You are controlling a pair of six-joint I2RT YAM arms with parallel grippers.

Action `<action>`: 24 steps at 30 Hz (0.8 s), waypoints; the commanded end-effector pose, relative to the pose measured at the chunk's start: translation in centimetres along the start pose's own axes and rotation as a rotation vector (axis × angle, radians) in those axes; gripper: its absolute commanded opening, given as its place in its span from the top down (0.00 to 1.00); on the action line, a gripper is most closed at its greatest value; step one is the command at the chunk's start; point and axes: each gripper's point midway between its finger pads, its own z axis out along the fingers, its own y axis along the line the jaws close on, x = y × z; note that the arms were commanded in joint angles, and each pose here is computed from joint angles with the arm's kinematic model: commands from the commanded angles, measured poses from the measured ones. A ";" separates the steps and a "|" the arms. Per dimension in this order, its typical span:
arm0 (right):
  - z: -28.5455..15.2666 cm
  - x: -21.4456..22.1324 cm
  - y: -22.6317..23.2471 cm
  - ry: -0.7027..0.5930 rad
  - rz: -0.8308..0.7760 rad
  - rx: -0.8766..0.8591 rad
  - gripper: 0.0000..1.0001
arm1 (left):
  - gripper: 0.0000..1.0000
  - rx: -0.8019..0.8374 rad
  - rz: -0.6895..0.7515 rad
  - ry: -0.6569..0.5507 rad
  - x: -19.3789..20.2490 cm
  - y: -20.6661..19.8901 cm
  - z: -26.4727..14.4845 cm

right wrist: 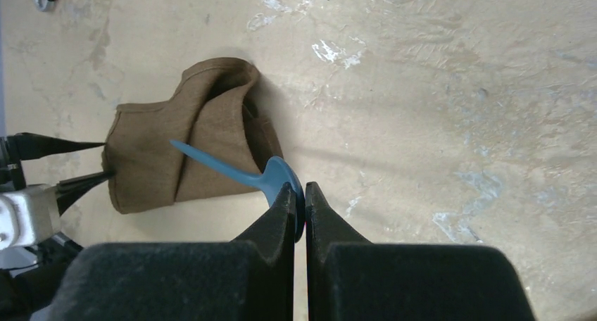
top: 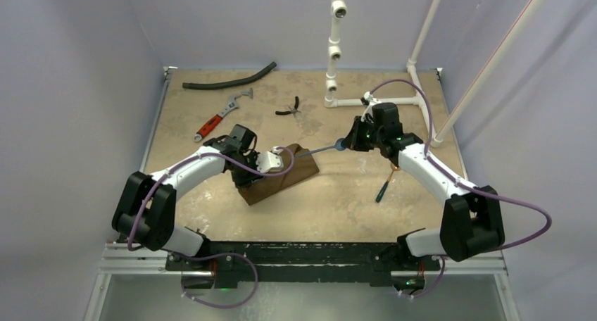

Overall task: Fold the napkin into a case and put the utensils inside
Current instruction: Insert the spoon into the folded napkin.

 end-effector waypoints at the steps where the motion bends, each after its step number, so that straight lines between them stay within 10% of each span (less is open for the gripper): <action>1: 0.0 0.2 -1.6 -0.011 -0.059 0.064 1.00 | 0.63 0.019 -0.022 -0.029 -0.1 -0.5 0.9; 24: 4.3 4.2 3.2 0.088 -0.079 -0.057 1.00 | 0.76 0.033 -0.022 -0.003 0.8 -0.8 1.8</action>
